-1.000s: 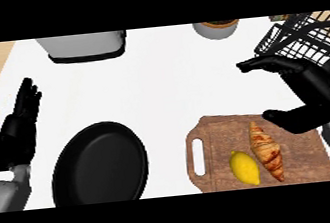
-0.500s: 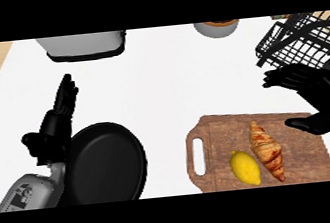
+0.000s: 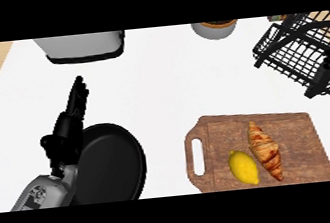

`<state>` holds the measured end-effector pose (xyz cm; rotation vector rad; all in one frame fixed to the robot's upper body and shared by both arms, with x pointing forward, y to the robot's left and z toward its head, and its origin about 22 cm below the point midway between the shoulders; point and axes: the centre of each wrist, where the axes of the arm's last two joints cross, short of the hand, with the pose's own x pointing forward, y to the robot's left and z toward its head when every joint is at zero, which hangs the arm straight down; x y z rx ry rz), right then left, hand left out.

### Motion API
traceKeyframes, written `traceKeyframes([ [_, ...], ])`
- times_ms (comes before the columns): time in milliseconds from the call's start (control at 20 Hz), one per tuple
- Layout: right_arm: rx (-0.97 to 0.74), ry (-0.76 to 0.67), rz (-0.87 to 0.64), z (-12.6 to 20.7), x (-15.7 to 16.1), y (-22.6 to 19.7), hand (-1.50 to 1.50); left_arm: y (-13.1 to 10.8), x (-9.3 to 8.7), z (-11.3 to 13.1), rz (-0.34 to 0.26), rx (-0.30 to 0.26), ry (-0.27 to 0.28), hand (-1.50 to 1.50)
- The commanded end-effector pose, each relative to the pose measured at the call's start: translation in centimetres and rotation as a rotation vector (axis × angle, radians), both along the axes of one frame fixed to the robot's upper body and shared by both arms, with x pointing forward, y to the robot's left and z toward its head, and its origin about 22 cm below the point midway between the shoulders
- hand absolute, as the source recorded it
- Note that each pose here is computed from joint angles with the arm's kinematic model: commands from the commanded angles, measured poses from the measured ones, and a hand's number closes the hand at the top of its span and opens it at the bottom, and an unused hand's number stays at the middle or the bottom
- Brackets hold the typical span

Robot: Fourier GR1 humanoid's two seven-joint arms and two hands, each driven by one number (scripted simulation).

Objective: Pick the croissant from the cutting board and place it in the tiered basket

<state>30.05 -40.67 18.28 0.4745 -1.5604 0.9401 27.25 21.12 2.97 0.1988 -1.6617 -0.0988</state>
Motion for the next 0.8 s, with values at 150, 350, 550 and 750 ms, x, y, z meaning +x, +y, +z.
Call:
traceKeyframes([
  [150, -0.578, -0.327, 0.187, 11.2, -2.7, 5.7, -1.50, -0.1, -0.5, -0.4, 0.006, 0.006, 0.011, 0.00],
  [350, -0.768, -0.492, 0.241, 10.7, -5.2, 11.1, -1.50, 0.0, 0.2, 0.4, 0.011, -0.016, 0.022, 0.00],
  [550, -0.911, -0.546, 0.255, 9.0, -8.1, 14.3, -1.50, -0.2, -0.1, 0.2, 0.017, -0.008, 0.003, 0.00],
  [750, -1.005, -0.502, 0.255, 7.4, -7.9, 16.7, -1.50, -3.5, 0.5, -0.6, -0.030, -0.009, -0.009, 0.00],
])
